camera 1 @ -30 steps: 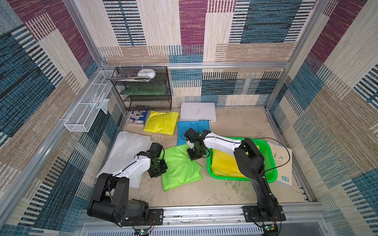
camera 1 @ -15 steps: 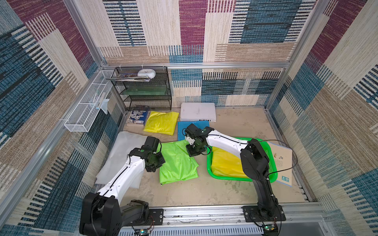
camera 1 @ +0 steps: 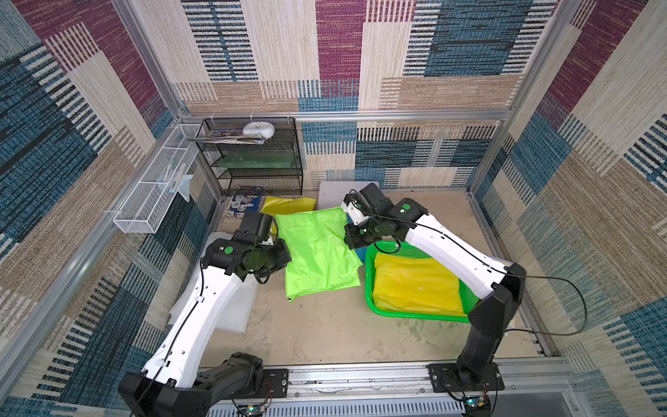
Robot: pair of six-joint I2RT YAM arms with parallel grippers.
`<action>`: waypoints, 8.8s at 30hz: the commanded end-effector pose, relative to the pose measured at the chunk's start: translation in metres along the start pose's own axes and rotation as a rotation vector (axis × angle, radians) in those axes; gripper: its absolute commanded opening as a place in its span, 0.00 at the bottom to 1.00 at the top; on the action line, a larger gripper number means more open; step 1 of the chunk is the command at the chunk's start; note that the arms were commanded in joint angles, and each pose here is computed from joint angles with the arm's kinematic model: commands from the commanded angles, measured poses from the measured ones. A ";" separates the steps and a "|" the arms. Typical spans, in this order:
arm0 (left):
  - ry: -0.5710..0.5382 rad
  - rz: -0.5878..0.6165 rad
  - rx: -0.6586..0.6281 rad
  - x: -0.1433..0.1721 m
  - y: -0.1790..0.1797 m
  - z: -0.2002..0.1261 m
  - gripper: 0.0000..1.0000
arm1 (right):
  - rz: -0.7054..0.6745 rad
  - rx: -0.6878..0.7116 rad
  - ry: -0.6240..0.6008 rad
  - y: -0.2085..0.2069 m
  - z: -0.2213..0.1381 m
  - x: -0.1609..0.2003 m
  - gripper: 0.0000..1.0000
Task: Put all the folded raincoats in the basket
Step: Pick up the raincoat from the center of the board, then place the raincoat in the basket, then adjust the basket at the center of the board.
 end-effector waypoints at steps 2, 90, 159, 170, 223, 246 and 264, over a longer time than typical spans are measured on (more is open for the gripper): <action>0.078 0.119 0.092 0.002 -0.077 0.021 0.00 | 0.125 0.247 -0.031 -0.092 -0.039 0.016 0.00; 0.529 0.321 0.145 0.098 -0.102 0.098 0.00 | 0.286 0.118 0.202 -0.131 -0.021 0.111 0.00; 0.441 0.369 -0.008 0.050 -0.091 0.197 0.00 | 0.345 0.296 0.124 -0.175 0.075 0.085 0.04; 0.469 0.346 -0.063 0.056 -0.069 0.201 0.00 | 0.317 0.269 0.115 -0.170 0.071 0.081 0.08; 0.316 0.346 -0.018 0.088 -0.058 0.080 0.35 | 0.303 0.016 0.154 -0.103 0.020 0.140 0.37; 0.440 0.216 0.260 0.112 -0.084 0.139 0.40 | 0.253 0.136 0.068 -0.115 0.022 0.106 0.59; 0.250 0.108 -0.017 -0.005 -0.003 0.131 0.45 | 0.192 0.103 0.066 -0.085 0.037 0.042 0.60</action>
Point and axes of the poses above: each gripper's point midway between its finger pads, its own z axis out along the fingers, its own y axis along the line the jaws close on, x = y × z, the point moved 2 cm from there along -z, back along the fingers, and after that the axes turned 13 degrees about z, right-handed, at the moved point
